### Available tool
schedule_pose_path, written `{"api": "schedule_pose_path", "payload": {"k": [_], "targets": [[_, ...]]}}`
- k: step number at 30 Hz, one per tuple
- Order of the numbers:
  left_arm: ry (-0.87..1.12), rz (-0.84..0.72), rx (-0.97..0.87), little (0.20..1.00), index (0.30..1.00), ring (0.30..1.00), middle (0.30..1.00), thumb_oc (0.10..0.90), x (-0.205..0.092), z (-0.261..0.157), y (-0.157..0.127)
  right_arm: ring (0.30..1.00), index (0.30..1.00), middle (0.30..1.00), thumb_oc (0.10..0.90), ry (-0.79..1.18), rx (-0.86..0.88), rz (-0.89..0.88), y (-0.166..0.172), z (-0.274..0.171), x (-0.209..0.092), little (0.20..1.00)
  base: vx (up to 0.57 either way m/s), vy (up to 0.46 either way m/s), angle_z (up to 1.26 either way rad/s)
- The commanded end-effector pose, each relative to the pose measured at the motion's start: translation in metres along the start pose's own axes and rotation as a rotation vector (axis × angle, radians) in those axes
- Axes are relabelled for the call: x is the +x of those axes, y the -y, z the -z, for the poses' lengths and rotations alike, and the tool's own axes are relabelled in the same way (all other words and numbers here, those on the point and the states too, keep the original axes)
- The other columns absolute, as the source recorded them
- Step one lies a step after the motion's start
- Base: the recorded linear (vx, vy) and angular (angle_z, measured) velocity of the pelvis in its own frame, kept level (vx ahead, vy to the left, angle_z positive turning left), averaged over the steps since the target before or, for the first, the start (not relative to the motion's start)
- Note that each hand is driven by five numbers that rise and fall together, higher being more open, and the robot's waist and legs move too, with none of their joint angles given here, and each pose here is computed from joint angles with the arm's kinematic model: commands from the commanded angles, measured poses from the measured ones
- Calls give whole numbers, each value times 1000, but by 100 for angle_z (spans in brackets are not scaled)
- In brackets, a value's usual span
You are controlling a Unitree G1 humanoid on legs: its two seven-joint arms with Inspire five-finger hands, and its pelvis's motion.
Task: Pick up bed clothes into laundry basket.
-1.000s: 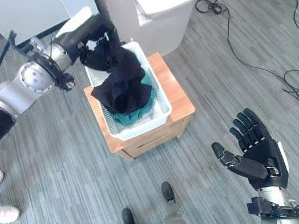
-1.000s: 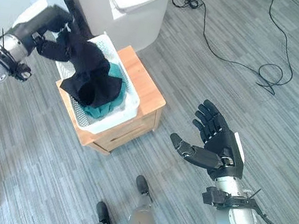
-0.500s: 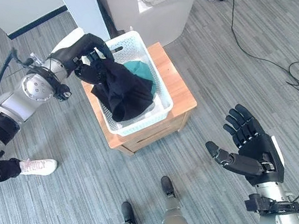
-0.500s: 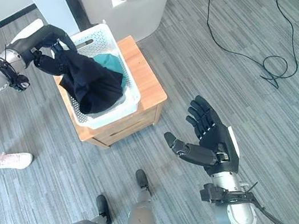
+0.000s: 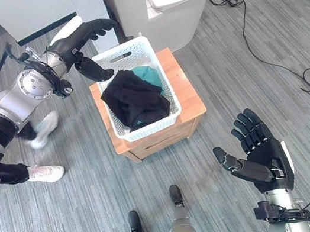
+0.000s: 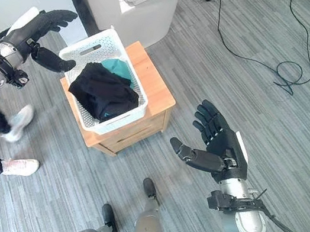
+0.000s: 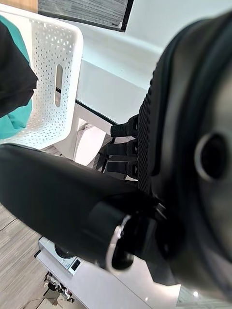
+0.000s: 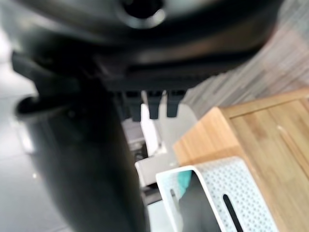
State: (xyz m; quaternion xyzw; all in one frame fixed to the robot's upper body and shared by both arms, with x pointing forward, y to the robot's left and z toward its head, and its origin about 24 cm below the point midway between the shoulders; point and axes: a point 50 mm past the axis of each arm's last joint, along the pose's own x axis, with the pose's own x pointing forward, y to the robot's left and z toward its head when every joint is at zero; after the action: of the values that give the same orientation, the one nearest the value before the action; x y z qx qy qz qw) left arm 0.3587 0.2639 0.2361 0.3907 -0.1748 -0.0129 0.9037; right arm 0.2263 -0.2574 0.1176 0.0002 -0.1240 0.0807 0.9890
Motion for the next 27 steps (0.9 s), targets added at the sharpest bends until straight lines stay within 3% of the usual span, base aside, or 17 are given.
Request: {"api": "schedule_pose_path", "payload": {"k": [1, 8, 10, 11, 12, 13, 14, 15, 17, 19, 20, 24, 27], "targets": [[252, -312, -204, 900, 900, 900, 900, 800, -11, -40, -65, 900, 900, 900, 800, 175, -28, -39, -5, -31, 2, 900, 0, 0, 0], [105, -338, -781, 900, 900, 900, 900, 800, -107, 32, 23, 900, 900, 900, 800, 58, -14, -2, -5, -4, -10, 900, 18, 2, 4], [-18, -409, -998, 900, 900, 900, 900, 800, -150, 51, 65, 900, 900, 900, 800, 24, 58, 61, -6, 12, -18, 900, 39, 12, 9], [-21, -410, -999, 900, 900, 900, 900, 800, -151, 51, 66, 900, 900, 900, 800, 22, 57, 59, -6, 12, -18, 900, 21, 14, 5], [-128, -458, -1139, 900, 900, 900, 900, 800, -175, 64, 95, 900, 900, 900, 800, -8, 146, 88, -10, 26, -23, 900, 13, 4, 11], [-130, -458, -1140, 900, 900, 900, 900, 800, -176, 64, 95, 900, 900, 900, 800, -10, 145, 87, -9, 26, -24, 900, 11, 3, 12], [-257, -491, -1246, 900, 900, 900, 900, 800, -199, 81, 120, 900, 900, 900, 800, -48, 268, 99, -15, 42, -30, 900, 1, 2, 17], [-290, -505, -1254, 900, 900, 900, 900, 800, -207, 86, 126, 900, 900, 900, 800, -60, 302, 111, -15, 47, -34, 900, -1, -8, 11], [-320, -518, -1316, 900, 900, 900, 900, 800, -214, 85, 137, 900, 900, 900, 800, -82, 374, 132, -18, 56, -39, 900, 0, -3, 2], [-386, -591, -1534, 900, 900, 900, 900, 800, -225, 82, 170, 900, 900, 900, 800, -137, 540, 153, -34, 78, -46, 900, -16, -10, 9], [-386, -591, -1534, 900, 900, 900, 900, 800, -225, 82, 170, 900, 900, 900, 800, -137, 540, 153, -34, 78, -46, 900, -15, -6, 11], [-472, -482, -1683, 900, 900, 900, 900, 800, -226, 65, 209, 900, 900, 900, 800, -187, 755, 219, -57, 103, -51, 900, -14, -5, 8], [-510, -416, -1713, 900, 900, 900, 900, 800, -225, 57, 223, 900, 900, 900, 800, -170, 788, 201, -68, 101, -46, 900, 0, 0, 0]]}}
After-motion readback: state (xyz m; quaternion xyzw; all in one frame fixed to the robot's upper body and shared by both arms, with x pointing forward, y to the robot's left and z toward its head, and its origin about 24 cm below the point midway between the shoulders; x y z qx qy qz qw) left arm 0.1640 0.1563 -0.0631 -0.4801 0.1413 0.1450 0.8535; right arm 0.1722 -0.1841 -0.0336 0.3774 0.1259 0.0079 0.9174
